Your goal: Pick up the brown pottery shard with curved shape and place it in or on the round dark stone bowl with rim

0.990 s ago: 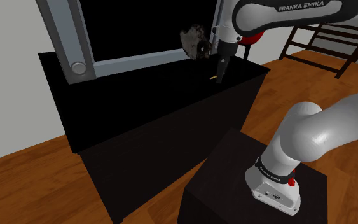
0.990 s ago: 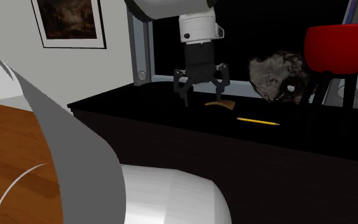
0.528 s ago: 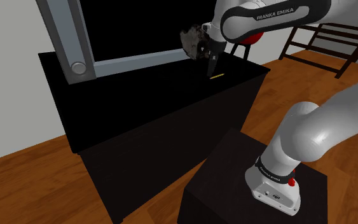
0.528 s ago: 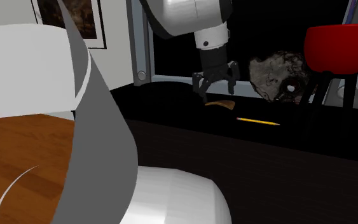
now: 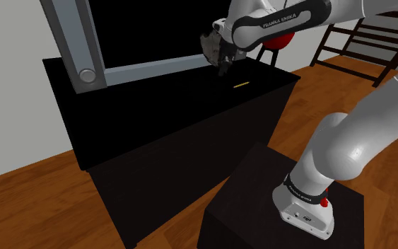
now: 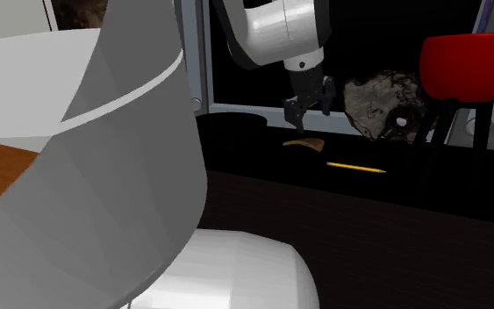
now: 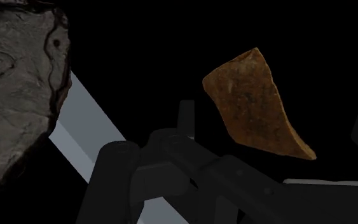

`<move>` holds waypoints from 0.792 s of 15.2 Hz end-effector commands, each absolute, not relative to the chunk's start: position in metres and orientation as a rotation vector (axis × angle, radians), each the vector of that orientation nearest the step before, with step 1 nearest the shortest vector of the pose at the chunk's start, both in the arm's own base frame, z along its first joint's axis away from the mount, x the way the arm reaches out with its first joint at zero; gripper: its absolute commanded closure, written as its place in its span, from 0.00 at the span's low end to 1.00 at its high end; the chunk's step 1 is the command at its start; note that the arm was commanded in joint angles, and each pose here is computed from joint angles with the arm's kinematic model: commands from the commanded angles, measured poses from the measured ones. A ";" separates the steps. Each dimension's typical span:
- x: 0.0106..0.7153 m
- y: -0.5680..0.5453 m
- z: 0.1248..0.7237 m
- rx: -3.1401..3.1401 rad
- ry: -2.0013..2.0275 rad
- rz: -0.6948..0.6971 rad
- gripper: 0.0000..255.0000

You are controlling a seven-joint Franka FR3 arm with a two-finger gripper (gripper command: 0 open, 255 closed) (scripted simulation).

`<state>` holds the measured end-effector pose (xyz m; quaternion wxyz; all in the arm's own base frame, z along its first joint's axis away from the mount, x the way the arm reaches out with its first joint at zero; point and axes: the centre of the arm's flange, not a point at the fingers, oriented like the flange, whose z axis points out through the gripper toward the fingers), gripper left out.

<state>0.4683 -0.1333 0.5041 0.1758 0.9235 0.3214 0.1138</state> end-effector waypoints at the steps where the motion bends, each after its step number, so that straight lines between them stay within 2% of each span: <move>1: 0.490 -0.138 0.507 2.551 0.972 0.365 0.00; 12: 0.515 -0.150 0.473 2.518 1.003 0.387 0.00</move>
